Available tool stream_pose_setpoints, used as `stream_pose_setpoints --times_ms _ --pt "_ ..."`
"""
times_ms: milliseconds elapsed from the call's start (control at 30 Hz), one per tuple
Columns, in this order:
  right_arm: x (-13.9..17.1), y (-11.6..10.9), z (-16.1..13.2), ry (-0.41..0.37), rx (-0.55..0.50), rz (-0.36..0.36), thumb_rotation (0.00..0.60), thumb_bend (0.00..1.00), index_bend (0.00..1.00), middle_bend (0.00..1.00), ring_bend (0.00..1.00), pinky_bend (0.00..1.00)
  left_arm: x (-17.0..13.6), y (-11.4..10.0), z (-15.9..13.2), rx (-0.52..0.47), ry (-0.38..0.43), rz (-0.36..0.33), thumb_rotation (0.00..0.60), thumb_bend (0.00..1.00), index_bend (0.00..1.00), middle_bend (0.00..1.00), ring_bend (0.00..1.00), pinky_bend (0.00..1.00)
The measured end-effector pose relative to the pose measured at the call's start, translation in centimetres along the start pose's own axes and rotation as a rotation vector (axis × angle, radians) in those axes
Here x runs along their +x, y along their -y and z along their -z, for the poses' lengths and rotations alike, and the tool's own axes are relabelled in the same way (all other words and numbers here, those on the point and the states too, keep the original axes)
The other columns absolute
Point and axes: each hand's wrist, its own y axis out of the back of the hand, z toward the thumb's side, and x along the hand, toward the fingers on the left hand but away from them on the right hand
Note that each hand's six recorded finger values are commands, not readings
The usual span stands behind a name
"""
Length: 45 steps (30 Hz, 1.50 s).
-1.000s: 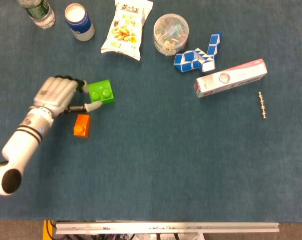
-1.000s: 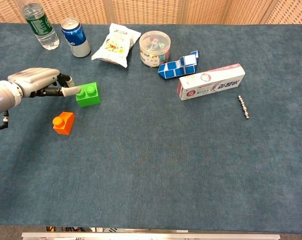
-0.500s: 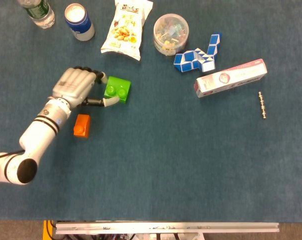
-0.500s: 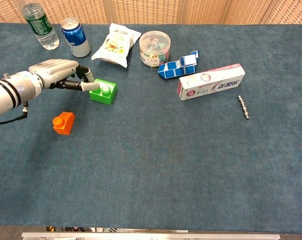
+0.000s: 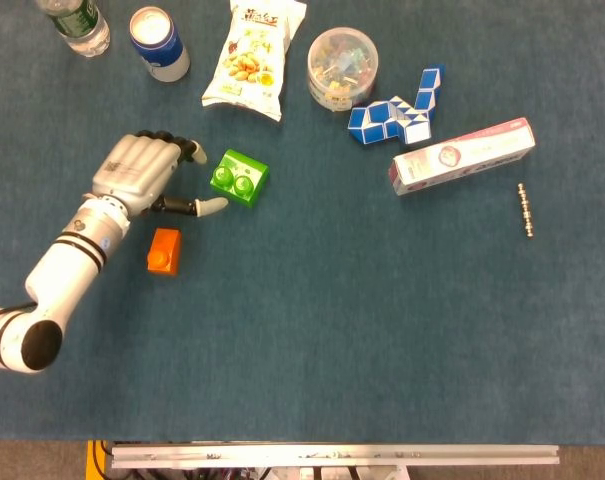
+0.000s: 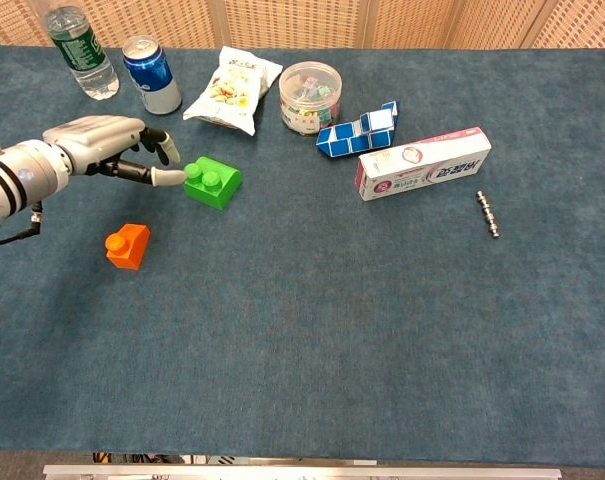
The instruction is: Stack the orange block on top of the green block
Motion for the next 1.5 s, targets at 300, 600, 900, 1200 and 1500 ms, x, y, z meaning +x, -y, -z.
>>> stream_pose_setpoints --times_ms 300,600,900,1200,1500 --pt "0.0 0.1 -0.1 -0.002 -0.002 -0.003 0.600 0.42 0.59 0.56 0.50 0.60 -1.3 -0.6 0.1 -0.018 0.024 -0.026 0.168 0.05 0.27 0.29 0.20 0.20" --pt "-0.1 0.3 -0.2 -0.006 -0.003 -0.010 0.600 0.42 0.59 0.56 0.50 0.60 -3.7 -0.8 2.1 0.005 0.008 -0.026 0.561 0.05 0.27 0.29 0.20 0.20" --pt "-0.2 0.5 -0.6 -0.016 -0.004 -0.016 0.600 0.42 0.59 0.56 0.50 0.60 -7.4 0.1 3.1 0.014 0.042 0.011 0.600 0.05 0.26 0.29 0.20 0.20" --pt "-0.2 0.6 -0.6 -0.017 -0.005 -0.017 0.600 0.42 0.59 0.56 0.50 0.60 -9.3 1.1 2.0 -0.039 0.061 0.008 0.600 0.05 0.18 0.28 0.20 0.20" --pt "0.1 0.4 0.1 0.000 -0.006 -0.013 0.600 0.42 0.59 0.56 0.50 0.60 -8.6 3.4 0.2 -0.007 0.086 0.001 0.600 0.05 0.14 0.26 0.20 0.20"
